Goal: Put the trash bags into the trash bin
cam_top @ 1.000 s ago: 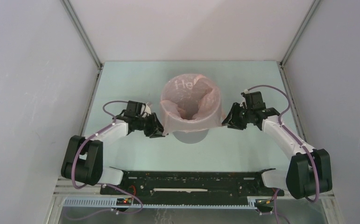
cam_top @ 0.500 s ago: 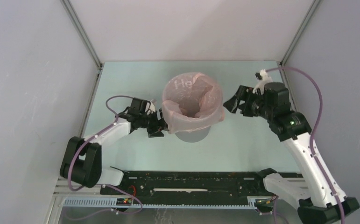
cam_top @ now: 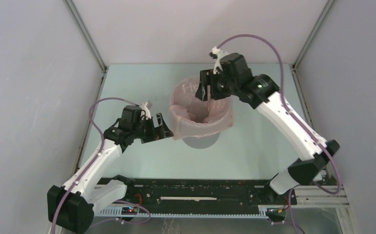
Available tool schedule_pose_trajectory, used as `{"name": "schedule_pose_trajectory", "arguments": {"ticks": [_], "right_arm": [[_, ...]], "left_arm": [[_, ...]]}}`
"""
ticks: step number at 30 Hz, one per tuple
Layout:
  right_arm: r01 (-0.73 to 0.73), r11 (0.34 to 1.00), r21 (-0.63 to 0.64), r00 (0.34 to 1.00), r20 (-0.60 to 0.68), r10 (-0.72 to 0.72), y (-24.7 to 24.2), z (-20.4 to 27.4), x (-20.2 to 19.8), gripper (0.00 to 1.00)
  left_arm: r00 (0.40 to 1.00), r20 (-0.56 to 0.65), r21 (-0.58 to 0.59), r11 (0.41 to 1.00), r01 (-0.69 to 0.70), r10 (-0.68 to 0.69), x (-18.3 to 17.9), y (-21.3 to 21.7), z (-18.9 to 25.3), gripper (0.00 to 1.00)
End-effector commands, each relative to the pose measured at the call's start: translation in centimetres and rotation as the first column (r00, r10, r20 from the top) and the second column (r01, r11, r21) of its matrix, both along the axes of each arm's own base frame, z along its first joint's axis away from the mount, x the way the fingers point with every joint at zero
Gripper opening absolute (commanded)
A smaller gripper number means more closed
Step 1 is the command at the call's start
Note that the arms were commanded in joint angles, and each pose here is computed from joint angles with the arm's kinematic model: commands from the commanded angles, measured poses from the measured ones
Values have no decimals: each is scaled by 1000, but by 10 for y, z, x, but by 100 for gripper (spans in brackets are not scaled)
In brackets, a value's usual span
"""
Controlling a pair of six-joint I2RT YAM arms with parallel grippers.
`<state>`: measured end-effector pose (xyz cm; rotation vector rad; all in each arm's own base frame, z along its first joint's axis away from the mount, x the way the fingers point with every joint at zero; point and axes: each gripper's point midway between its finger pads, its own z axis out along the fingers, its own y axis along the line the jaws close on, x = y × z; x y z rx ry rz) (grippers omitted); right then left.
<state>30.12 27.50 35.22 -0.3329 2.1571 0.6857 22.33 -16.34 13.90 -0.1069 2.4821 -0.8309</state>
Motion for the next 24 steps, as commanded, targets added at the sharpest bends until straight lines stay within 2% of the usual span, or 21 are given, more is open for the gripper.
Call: {"name": "schedule_pose_trajectory", "arguments": {"ticks": [1,4,8,10,13,19,24], "right_arm": [[-7,988,-157,993,-114,-11,-4,-51,6,75],[0,974,-225,989,-143,-33,-8,-82,13,74],[138,922,-361,975,-116,-192,-36,-117,35,74],[168,903,-396,968,-107,-227,-40,-131,41,74],[167,897,-410,967,-108,-229,-30,-138,44,73],[111,927,-358,988,-59,-141,10,-105,38,77],[51,944,-325,984,-144,-103,32,-138,35,83]], "left_arm": [[999,48,80,997,-20,16,-8,17,15,97],[994,102,59,997,-39,33,-15,21,28,97],[989,141,77,995,-64,52,-22,31,44,95],[985,163,68,995,-69,57,-21,31,52,95],[984,170,60,996,-65,54,-20,29,64,94],[980,196,65,997,-50,36,-28,32,84,92],[976,215,70,996,-48,32,-24,32,96,92]]}}
